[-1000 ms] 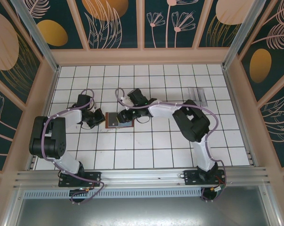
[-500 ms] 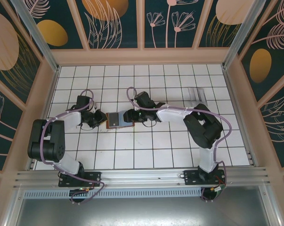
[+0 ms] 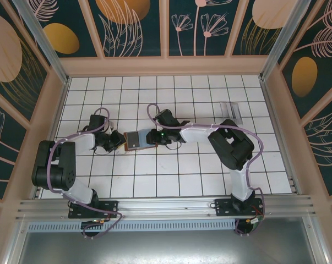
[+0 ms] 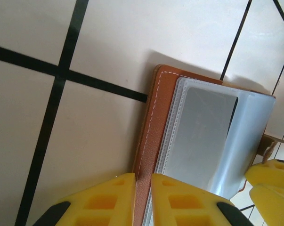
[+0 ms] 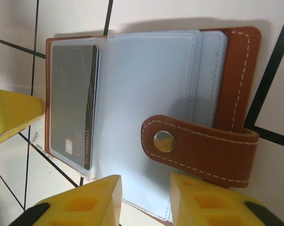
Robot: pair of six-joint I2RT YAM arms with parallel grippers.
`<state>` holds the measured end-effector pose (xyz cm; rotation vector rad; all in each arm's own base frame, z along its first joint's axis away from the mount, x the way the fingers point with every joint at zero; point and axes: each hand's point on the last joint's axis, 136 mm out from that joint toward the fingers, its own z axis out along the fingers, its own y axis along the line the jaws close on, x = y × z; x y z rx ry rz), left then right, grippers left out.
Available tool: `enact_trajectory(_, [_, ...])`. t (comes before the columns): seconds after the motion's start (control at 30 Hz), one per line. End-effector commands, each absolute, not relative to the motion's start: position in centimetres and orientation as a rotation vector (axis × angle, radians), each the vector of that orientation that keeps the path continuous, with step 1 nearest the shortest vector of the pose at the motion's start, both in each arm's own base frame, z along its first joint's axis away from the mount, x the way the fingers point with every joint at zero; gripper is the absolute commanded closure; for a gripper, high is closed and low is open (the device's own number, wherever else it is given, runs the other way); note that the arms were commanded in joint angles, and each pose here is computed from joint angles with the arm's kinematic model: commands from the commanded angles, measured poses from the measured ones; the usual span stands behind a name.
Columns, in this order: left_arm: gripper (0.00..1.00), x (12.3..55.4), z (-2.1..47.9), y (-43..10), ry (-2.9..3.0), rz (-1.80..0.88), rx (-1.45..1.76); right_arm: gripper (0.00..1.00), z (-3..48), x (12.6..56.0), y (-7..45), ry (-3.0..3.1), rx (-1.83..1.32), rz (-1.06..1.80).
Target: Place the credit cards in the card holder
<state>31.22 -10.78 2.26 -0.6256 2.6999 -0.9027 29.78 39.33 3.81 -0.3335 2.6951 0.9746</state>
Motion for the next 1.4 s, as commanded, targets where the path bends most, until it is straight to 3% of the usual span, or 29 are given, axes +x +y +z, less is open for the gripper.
enact_trajectory(0.0, [0.82,31.2,3.0,-11.2,2.674,-0.946,-0.620,0.69,4.4,30.0,40.2,2.678,-0.361,0.996])
enact_trajectory(0.43, [0.83,30.9,3.0,-11.4,2.669,-0.966,-0.619,0.72,4.4,29.6,41.1,2.656,-0.343,1.084])
enact_trajectory(0.6, [0.83,30.7,2.8,-11.6,2.679,-0.980,-0.621,0.64,4.5,29.8,41.4,2.658,-0.330,1.097])
enact_trajectory(0.87, [0.82,30.9,2.9,-11.2,2.671,-0.952,-0.626,0.57,5.4,30.1,39.7,2.642,-0.301,0.809])
enact_trajectory(1.1, [0.82,30.7,2.6,-11.4,2.688,-0.962,-0.619,0.54,4.1,29.2,39.3,2.668,-0.301,0.701])
enact_trajectory(1.37, [0.82,30.8,2.6,-11.5,2.704,-0.964,-0.600,0.53,6.6,30.4,39.3,2.628,-0.302,0.646])
